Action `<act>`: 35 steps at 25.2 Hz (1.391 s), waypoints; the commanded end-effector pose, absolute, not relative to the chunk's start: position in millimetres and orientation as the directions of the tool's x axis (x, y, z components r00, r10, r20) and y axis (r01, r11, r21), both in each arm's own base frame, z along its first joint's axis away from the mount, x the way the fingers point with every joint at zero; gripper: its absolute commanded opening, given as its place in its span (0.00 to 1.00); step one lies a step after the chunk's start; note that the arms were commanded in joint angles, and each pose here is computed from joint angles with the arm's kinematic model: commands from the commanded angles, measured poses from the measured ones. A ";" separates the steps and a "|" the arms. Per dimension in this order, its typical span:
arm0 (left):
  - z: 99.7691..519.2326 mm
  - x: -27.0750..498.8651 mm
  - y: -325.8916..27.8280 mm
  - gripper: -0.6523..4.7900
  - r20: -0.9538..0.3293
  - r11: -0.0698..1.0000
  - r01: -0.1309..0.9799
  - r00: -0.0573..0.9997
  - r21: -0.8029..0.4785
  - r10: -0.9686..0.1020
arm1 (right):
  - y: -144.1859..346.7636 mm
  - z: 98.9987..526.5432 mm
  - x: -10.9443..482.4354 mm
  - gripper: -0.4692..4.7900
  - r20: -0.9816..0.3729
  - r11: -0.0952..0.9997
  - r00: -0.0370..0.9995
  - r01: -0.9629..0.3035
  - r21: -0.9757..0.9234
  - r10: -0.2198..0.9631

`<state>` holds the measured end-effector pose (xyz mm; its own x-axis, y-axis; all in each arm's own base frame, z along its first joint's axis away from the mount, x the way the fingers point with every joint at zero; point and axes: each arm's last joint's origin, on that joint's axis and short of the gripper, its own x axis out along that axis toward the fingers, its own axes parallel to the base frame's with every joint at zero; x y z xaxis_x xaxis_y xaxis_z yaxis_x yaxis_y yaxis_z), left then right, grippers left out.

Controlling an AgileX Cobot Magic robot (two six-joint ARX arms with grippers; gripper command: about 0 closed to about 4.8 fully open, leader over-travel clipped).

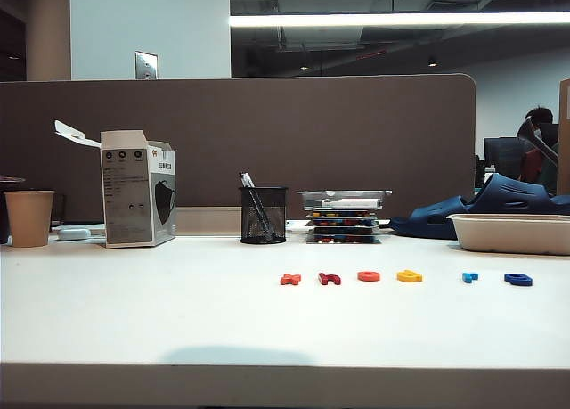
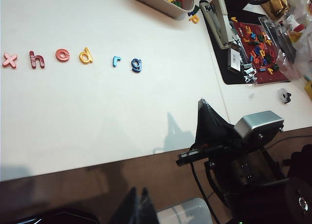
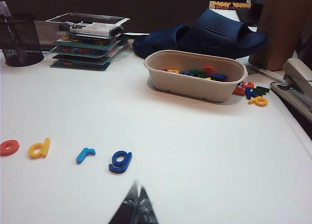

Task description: Select the appropriate letters from the row of letter magnets placed on the table to arrange into the word "dog".

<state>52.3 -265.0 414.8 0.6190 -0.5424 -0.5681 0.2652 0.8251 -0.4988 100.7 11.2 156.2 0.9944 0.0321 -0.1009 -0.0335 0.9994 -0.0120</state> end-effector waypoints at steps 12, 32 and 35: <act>408.7 53.3 -254.3 0.11 -0.611 0.895 0.232 0.663 -0.382 -0.432 | 11.3 155.8 101.0 0.08 -0.091 0.999 0.995 -0.033 -0.011 0.032; 403.6 54.1 -244.8 0.11 -0.612 0.947 0.180 0.727 -0.265 -0.310 | 11.8 171.4 99.1 0.08 -0.053 0.998 0.997 -0.056 -0.004 0.056; 403.6 54.1 -244.8 0.11 -0.612 0.947 0.180 0.727 -0.265 -0.310 | 10.8 195.6 93.6 0.08 -0.038 0.999 0.998 -0.051 -0.003 0.051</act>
